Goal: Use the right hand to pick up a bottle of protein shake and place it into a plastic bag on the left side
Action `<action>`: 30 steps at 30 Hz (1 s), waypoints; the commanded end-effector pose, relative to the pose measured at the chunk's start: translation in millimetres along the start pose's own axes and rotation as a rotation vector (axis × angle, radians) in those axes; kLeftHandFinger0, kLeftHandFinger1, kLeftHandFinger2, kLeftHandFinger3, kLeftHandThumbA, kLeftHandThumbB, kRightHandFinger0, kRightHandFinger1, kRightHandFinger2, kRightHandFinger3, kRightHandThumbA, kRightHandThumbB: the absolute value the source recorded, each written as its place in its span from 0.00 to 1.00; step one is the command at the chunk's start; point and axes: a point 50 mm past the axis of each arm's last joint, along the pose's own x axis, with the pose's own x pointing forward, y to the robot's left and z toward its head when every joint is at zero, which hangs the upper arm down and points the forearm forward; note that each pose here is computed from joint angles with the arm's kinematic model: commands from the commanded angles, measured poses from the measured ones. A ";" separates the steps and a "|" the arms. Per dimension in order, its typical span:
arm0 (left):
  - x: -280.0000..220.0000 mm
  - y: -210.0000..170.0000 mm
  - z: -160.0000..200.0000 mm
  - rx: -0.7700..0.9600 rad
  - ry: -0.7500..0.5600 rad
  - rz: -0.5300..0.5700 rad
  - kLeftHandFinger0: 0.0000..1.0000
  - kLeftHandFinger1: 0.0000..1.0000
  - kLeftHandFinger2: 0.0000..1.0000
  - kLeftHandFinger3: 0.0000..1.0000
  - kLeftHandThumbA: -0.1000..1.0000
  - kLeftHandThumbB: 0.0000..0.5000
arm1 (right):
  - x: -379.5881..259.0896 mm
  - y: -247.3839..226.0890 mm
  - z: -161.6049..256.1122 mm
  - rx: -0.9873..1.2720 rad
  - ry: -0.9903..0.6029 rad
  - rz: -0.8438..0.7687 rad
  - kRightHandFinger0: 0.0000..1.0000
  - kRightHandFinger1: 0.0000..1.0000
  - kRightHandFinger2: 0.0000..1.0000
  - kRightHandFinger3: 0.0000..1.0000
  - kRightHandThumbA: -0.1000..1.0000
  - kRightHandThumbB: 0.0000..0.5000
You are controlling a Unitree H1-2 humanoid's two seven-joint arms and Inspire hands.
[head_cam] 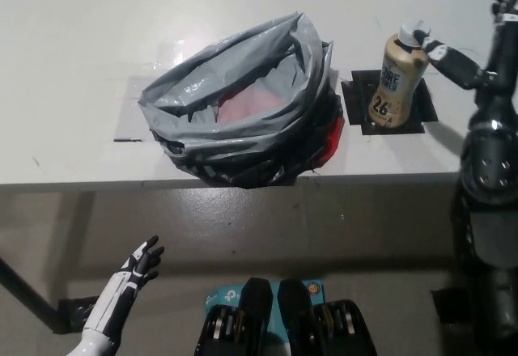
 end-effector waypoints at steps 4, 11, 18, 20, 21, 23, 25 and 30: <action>2.3 6.7 14.1 0.009 -0.055 -0.024 1.00 1.00 1.00 1.00 1.00 0.38 | 14.9 20.1 9.4 0.022 -0.012 0.038 1.00 1.00 1.00 1.00 0.96 0.93; 4.9 8.7 15.3 0.022 -0.063 -0.022 1.00 1.00 1.00 1.00 1.00 0.37 | 3.5 21.8 -10.8 0.059 0.008 0.205 1.00 1.00 1.00 1.00 0.98 1.00; 4.3 9.2 14.2 0.024 -0.068 -0.015 1.00 1.00 1.00 1.00 1.00 0.35 | -0.2 21.2 -39.7 0.028 0.114 0.228 1.00 1.00 1.00 1.00 0.94 1.00; 4.3 8.8 14.8 0.019 -0.068 -0.012 1.00 1.00 1.00 1.00 1.00 0.35 | -1.4 19.9 -48.3 0.025 0.143 0.229 1.00 1.00 1.00 1.00 0.92 1.00; 4.6 9.1 14.8 0.013 -0.068 -0.013 1.00 1.00 1.00 1.00 1.00 0.35 | -1.1 19.5 -52.5 0.028 0.158 0.230 1.00 1.00 1.00 1.00 0.90 1.00; 5.4 9.5 14.7 0.008 -0.069 -0.013 1.00 1.00 1.00 1.00 1.00 0.36 | 0.1 18.6 -58.7 0.038 0.186 0.230 1.00 1.00 1.00 1.00 0.89 1.00; 5.3 9.5 15.5 0.009 -0.072 -0.012 1.00 1.00 1.00 1.00 1.00 0.36 | 1.7 17.7 -64.1 0.063 0.211 0.231 1.00 1.00 1.00 1.00 0.85 1.00; 6.2 10.6 15.4 0.002 -0.083 -0.007 1.00 1.00 1.00 1.00 1.00 0.36 | 10.1 17.6 -74.6 0.167 0.290 0.195 1.00 1.00 1.00 1.00 0.71 0.98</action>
